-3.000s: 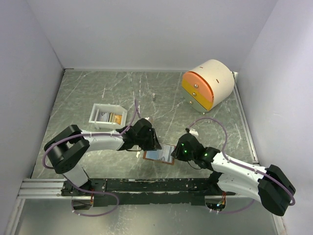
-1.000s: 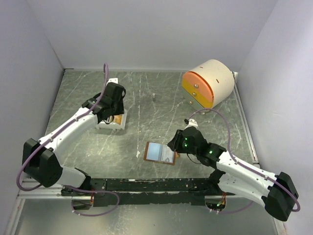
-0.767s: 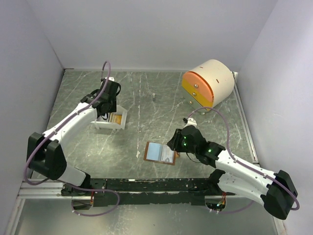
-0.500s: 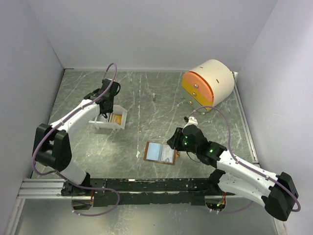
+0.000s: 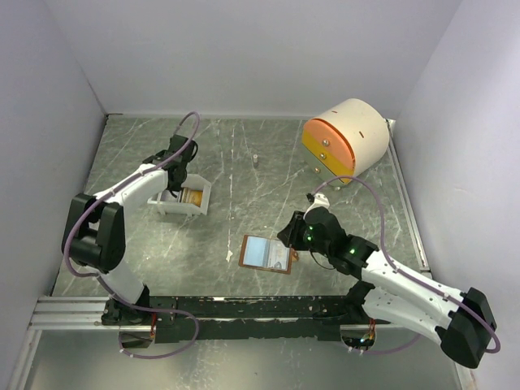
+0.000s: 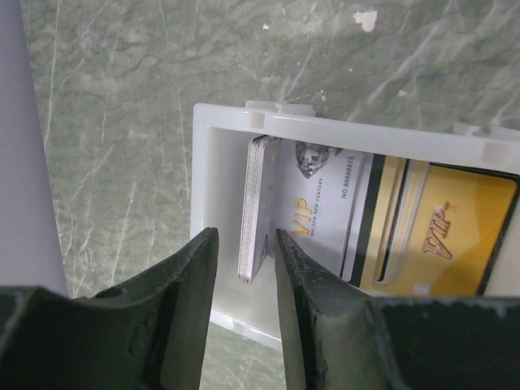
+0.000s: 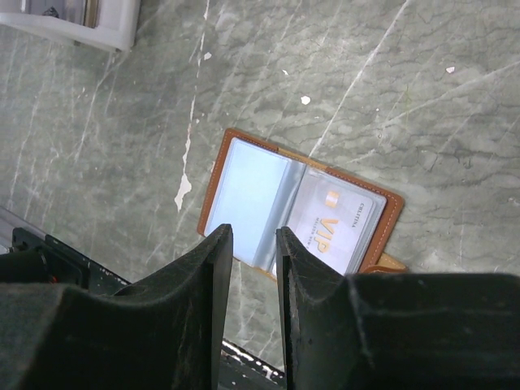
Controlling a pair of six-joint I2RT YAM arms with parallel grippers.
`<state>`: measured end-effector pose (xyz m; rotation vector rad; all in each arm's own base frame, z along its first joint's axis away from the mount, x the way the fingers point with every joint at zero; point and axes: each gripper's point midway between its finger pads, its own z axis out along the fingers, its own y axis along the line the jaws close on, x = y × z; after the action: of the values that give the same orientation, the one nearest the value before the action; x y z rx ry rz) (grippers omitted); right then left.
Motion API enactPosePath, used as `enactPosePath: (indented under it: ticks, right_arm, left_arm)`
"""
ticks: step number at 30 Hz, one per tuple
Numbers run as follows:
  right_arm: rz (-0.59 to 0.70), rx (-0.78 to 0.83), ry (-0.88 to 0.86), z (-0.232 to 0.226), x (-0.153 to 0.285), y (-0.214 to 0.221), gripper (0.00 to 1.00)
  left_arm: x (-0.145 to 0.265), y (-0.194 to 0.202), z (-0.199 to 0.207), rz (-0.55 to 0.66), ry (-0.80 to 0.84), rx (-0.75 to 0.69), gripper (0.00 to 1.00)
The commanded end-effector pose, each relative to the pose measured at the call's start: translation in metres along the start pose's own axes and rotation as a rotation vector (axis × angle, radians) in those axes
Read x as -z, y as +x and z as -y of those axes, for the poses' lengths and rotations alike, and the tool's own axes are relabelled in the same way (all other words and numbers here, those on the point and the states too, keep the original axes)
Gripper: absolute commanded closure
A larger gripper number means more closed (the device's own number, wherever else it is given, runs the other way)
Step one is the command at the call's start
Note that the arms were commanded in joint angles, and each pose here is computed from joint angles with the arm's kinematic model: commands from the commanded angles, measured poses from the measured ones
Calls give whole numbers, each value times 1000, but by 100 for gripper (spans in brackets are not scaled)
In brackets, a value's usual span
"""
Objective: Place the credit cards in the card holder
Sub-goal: Pick up the credit card from the storage box.
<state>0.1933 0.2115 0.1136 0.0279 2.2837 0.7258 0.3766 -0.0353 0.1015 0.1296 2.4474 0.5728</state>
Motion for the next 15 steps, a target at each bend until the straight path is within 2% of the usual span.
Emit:
enactPosePath:
  ticks: [1,8,15]
  right_arm:
    - [28,-4,-7,-1,5,-6,71]
    - [37,-9,-7,0,5,-6,72]
    - [38,-9,1,3,5,-5,72]
  left_arm:
    - [-13,2,-8,-6,-41,-20,55]
    - [-29,11,4,-41,-6,-53,56]
    - [-35,13,-3,-67,-70,-81,58]
